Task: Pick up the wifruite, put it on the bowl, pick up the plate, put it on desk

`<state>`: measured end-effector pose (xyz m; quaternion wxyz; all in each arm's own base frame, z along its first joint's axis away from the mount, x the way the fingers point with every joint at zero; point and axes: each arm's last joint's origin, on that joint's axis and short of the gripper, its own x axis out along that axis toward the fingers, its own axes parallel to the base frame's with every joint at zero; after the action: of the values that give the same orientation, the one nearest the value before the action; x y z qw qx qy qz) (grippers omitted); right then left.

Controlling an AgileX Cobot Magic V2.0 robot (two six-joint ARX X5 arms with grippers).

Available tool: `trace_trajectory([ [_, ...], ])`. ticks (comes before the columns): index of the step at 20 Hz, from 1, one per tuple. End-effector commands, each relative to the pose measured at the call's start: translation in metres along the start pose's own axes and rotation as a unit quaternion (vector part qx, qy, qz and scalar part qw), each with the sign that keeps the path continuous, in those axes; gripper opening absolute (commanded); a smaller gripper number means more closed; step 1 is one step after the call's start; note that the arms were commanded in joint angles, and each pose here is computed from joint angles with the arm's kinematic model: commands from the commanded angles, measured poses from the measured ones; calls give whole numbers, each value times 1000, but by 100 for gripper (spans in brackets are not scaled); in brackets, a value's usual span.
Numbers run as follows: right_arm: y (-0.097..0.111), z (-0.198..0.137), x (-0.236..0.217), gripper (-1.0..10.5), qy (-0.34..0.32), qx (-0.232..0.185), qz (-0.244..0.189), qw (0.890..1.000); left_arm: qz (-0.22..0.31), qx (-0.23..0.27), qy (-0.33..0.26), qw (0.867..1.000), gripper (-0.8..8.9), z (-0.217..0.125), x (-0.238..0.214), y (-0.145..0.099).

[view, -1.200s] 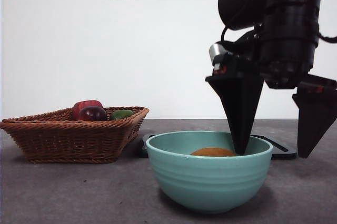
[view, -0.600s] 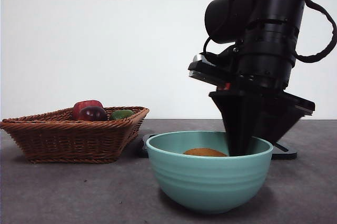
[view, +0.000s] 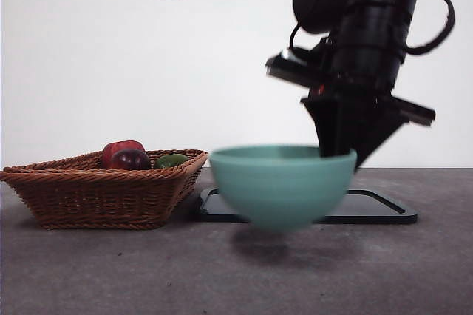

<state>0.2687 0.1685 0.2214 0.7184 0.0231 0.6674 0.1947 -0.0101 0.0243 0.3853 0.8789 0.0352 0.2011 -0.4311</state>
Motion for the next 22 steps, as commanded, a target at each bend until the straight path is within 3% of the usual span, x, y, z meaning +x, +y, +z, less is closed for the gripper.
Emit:
trace_trajectory([
  [1,-4,20,-15,8,-25,2,-6,1000,-4,1,-11,1000,530,3,-3,0],
  [7,-32,73,-43,8,-41,16,-16,999,-4,1,-11,1000,530,3,-3,0],
  [13,-51,119,-18,8,-22,13,-24,999,-4,1,-11,1000,530,3,-3,0],
  [17,-60,130,12,8,2,7,-26,1000,-4,1,-11,1000,530,3,-3,0],
  [22,-62,131,14,8,2,-3,-27,1000,-4,1,-11,1000,530,2,-3,0],
])
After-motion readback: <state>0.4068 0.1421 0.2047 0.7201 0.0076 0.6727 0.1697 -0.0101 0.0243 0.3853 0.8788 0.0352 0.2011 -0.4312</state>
